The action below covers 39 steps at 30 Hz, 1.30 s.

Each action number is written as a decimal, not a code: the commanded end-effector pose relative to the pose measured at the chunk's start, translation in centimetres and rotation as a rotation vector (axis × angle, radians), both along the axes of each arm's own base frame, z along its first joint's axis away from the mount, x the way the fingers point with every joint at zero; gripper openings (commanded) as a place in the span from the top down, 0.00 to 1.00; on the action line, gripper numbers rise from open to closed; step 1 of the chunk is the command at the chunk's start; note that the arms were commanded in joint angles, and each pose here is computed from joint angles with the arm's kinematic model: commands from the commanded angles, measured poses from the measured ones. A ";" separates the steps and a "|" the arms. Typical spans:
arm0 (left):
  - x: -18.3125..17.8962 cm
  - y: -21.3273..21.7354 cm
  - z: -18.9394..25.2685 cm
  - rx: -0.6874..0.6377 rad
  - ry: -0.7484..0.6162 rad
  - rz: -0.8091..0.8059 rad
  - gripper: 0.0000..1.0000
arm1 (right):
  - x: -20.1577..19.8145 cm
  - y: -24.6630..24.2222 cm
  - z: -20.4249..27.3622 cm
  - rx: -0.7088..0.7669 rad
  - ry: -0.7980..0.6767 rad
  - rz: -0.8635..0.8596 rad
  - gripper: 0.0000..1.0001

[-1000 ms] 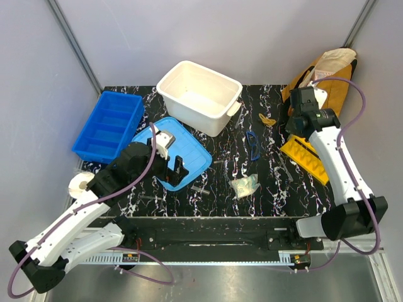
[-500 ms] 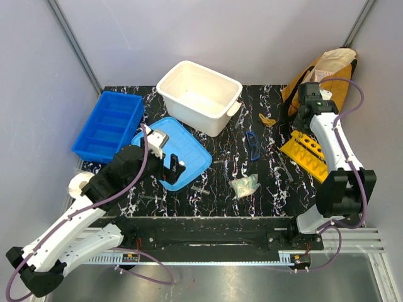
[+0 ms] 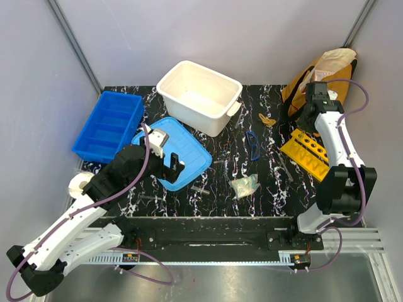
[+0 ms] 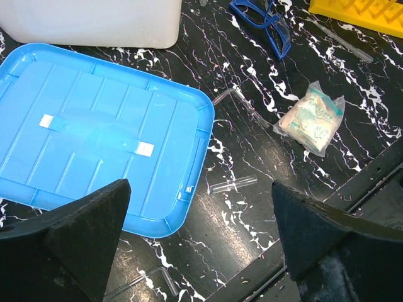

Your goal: Organize the chemistry lab equipment

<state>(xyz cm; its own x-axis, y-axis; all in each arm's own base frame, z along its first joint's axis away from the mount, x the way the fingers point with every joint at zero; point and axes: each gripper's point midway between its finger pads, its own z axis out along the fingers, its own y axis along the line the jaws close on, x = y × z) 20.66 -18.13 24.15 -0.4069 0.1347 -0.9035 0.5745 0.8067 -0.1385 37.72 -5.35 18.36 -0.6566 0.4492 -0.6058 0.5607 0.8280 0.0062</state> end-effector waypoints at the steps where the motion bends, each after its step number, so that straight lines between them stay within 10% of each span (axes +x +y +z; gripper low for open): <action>1: 0.5 0.2 0.9 -0.012 -0.039 0.026 0.01 | 1.5 -0.1 0.6 0.027 -0.056 0.028 0.83; 39: 0.9 0.2 0.1 0.011 -0.026 0.034 0.01 | 2.2 0.6 -6.4 0.083 0.048 0.053 0.83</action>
<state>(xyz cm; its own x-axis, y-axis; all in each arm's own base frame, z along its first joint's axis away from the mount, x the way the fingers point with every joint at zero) 20.96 -17.92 24.00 -0.4083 0.1364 -0.9026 0.5598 0.8184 -0.1296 39.13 -4.70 12.56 -0.7174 0.4620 -0.5214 0.5233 0.8515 0.0344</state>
